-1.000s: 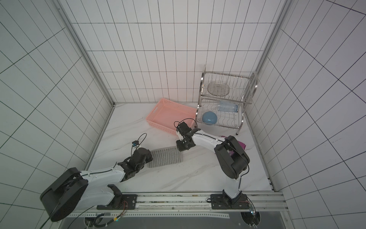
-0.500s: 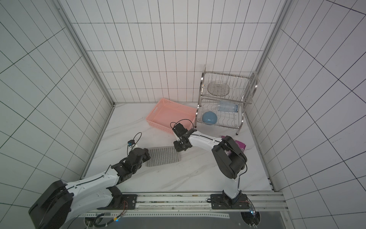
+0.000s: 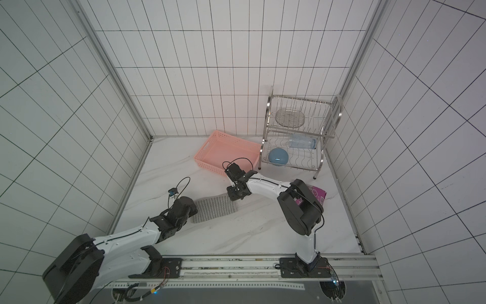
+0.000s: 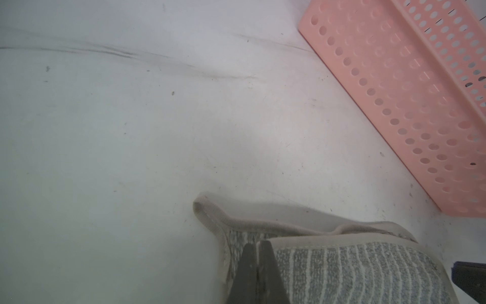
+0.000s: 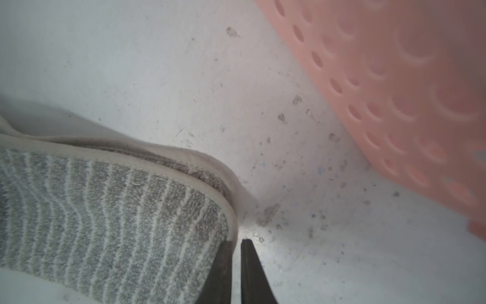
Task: Fold the square dishcloth
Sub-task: Fold the cleaning item at the center of the board, then smooth out the cleaning item at the center of the board.
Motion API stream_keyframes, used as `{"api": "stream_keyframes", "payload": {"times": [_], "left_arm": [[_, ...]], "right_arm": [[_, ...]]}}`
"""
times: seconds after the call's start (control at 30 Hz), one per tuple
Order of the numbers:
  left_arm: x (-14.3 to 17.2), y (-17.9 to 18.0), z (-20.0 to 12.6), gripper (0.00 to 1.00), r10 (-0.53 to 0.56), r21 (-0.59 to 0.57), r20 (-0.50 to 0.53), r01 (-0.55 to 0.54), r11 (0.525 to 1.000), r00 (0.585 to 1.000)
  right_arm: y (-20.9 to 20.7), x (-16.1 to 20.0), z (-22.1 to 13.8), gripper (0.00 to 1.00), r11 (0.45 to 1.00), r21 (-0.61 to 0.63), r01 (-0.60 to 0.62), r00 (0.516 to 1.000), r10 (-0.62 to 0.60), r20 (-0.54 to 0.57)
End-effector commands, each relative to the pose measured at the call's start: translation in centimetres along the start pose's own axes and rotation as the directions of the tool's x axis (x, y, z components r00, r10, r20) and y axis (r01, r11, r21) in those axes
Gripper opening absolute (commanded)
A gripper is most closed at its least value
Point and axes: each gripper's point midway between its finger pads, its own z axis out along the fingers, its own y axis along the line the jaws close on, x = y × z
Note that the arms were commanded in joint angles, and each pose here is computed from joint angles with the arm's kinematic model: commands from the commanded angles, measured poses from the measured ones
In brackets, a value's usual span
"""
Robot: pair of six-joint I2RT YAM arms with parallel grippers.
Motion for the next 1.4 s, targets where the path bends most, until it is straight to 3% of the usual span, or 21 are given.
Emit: {"api": "stream_keyframes", "payload": {"times": [0.0, 0.37, 0.7, 0.9, 1.03, 1.37], "left_arm": [[-0.3, 0.2, 0.3, 0.0, -0.015, -0.016, 0.016, 0.015, 1.0, 1.0], [0.4, 1.9, 0.8, 0.0, -0.045, -0.082, 0.021, 0.047, 0.996, 0.999], [1.0, 2.9, 1.3, 0.0, -0.071, -0.133, 0.009, 0.072, 0.988, 0.997], [0.4, 3.1, 0.5, 0.01, -0.089, -0.134, 0.031, 0.092, 0.987, 0.996], [-0.2, 2.7, -0.2, 0.1, -0.096, -0.116, 0.04, 0.1, 0.988, 0.995], [-2.4, 1.8, -3.6, 0.3, -0.14, -0.047, 0.062, 0.143, 0.989, 0.988]], "right_arm": [[0.2, -0.6, 0.4, 0.12, 1.0, 0.016, -0.003, 1.0, 0.003, 0.006], [0.6, 0.3, -0.3, 0.33, 0.995, 0.062, -0.075, 0.997, 0.075, 0.011], [3.3, 0.8, -3.2, 0.3, 0.996, 0.056, -0.069, 0.996, 0.065, 0.064], [5.8, 2.1, -2.5, 0.29, 0.989, -0.088, -0.119, 0.992, 0.123, 0.034], [7.0, 3.0, -0.9, 0.28, 0.974, -0.162, -0.155, 0.988, 0.156, -0.005], [6.8, 3.6, 1.8, 0.24, 0.979, -0.136, -0.15, 0.988, 0.145, -0.049]]}}
